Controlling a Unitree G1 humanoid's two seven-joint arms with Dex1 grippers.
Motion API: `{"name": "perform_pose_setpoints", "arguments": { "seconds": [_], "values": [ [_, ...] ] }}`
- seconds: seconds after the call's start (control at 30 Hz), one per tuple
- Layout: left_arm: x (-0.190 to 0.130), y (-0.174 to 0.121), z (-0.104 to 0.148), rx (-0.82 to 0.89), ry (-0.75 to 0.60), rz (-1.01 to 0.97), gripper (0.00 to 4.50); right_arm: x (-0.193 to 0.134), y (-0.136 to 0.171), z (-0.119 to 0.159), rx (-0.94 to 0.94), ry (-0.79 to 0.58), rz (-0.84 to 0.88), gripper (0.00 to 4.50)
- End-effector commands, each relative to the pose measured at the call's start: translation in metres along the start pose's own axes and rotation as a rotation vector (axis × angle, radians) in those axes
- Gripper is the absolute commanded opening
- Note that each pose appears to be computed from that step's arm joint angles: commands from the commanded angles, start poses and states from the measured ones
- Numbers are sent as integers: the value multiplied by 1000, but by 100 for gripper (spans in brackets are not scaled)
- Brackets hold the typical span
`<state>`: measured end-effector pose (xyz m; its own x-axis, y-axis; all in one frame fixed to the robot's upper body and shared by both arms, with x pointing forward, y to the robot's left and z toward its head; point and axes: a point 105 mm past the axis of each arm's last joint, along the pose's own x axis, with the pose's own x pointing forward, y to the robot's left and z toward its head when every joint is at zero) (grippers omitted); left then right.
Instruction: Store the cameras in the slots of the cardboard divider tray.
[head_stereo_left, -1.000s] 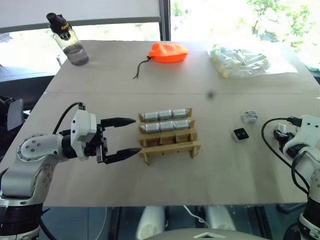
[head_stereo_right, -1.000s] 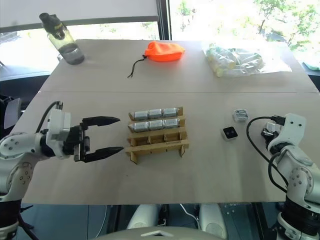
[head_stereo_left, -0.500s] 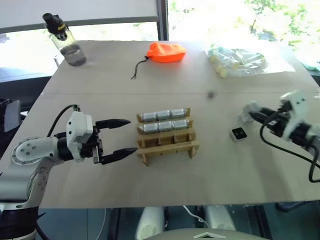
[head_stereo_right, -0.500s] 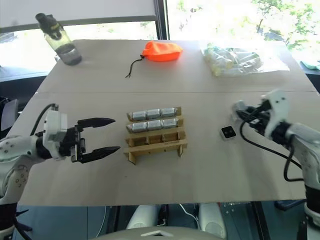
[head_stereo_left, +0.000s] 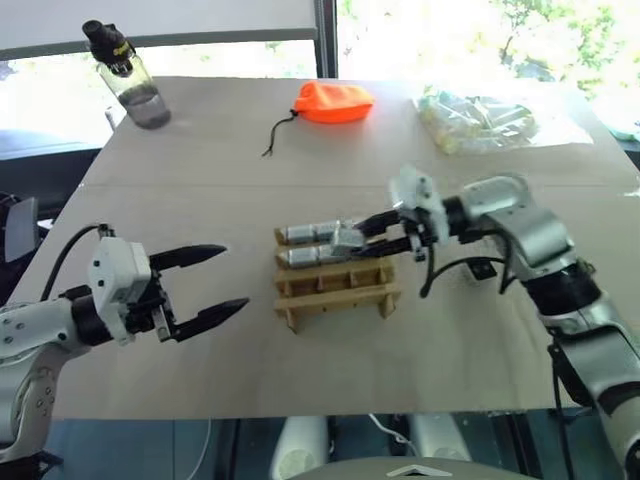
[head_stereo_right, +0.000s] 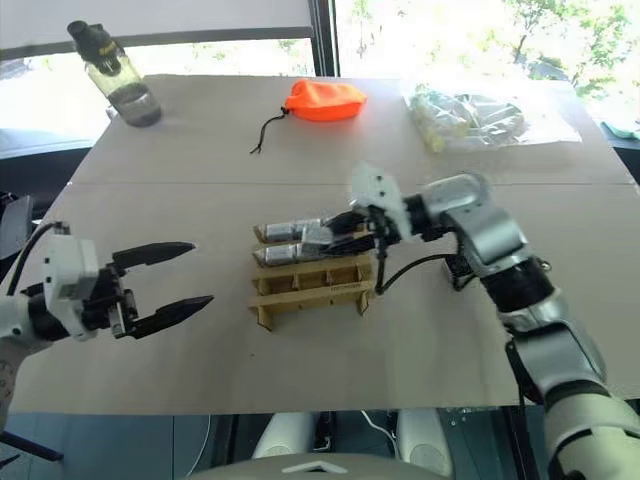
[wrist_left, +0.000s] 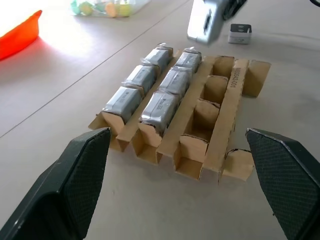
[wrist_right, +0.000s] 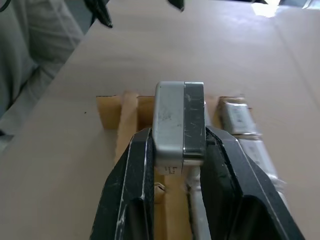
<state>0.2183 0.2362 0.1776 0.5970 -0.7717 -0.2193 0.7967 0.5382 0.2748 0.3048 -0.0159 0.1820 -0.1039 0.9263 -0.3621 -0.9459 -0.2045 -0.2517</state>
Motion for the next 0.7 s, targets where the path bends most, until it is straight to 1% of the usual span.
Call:
{"name": "perform_pose_setpoints", "arguments": {
  "seconds": [0.03, 0.13, 0.23, 0.33, 0.43, 0.7],
  "values": [
    [-7, -5, 9, 34, -11, 32, 450, 10, -5, 2, -80, 83, 33, 71],
    [-10, -8, 5, 22, -1, 45, 450, 20, -8, 6, -96, 87, 45, 71],
    [-12, -12, 0, 6, 10, 59, 450, 39, -10, 16, -105, 94, 61, 71],
    [-9, -11, -2, 1, 8, 62, 450, 55, -10, 25, -62, 82, 61, 71],
    [-7, -10, -2, -1, 6, 60, 450, 65, -8, 28, -9, 90, 56, 71],
    [-6, -8, -5, 1, 9, 51, 450, 71, -3, 22, 4, 171, 95, 71]
  ]
}}
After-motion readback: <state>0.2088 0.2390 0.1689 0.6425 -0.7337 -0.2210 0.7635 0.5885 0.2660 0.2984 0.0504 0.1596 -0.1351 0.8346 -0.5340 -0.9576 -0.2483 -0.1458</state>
